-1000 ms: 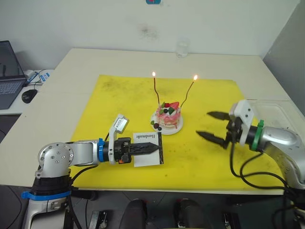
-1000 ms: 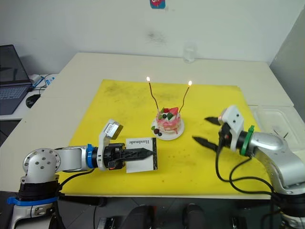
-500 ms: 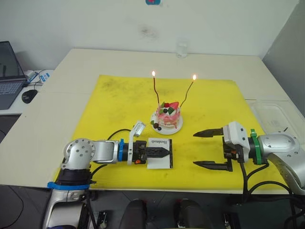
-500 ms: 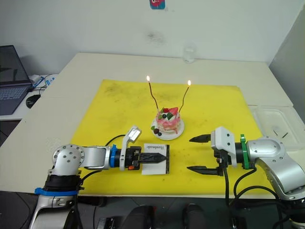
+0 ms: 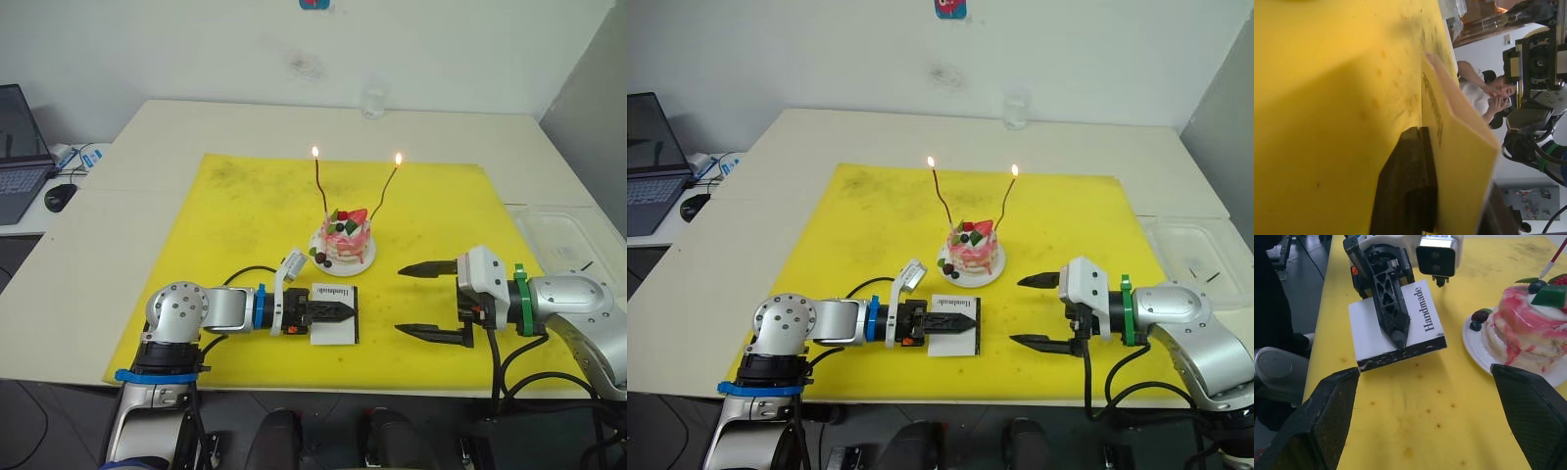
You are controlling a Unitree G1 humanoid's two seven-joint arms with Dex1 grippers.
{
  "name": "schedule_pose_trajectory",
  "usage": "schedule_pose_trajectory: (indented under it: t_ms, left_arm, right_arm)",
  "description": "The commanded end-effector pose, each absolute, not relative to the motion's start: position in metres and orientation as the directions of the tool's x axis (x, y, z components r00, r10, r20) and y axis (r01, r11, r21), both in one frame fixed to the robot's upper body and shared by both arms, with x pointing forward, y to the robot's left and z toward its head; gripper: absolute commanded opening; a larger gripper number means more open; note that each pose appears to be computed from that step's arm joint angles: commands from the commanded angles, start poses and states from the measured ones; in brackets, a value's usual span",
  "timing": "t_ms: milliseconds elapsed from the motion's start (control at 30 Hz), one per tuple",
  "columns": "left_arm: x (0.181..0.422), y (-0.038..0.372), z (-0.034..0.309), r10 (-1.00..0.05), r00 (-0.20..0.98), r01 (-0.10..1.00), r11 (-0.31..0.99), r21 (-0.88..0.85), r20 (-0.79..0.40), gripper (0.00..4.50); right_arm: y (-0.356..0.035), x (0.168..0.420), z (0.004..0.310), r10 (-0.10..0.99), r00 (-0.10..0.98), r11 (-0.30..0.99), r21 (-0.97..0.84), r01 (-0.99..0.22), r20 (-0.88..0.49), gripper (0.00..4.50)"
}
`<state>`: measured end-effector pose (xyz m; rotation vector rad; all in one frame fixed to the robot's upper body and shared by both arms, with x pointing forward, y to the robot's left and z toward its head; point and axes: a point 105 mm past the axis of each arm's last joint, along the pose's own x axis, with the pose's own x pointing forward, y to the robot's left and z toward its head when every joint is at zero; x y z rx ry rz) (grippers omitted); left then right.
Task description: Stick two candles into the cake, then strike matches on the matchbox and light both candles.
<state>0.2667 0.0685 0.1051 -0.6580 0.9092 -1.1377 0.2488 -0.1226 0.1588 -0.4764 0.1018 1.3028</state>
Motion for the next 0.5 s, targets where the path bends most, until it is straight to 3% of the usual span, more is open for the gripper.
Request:
schedule_pose_trajectory:
  t_ms: [33,300,500]
  left_arm:
    - [0.267,0.074,0.110,-0.952,0.160,0.480,0.305,-0.823,-0.260,1.94]
    - [0.267,0.084,0.112,-0.944,0.184,0.474,0.328,-0.817,-0.272,4.41]
    - [0.275,0.101,0.122,-0.928,0.246,0.476,0.366,-0.799,-0.279,4.46]
  right_arm:
    - [-0.119,0.248,0.165,0.908,0.274,0.172,-0.313,-0.934,-0.317,4.50]
    - [-0.118,0.252,0.165,0.910,0.273,0.174,-0.312,-0.934,-0.311,4.50]
    - [-0.116,0.254,0.164,0.912,0.272,0.175,-0.309,-0.935,-0.306,4.50]
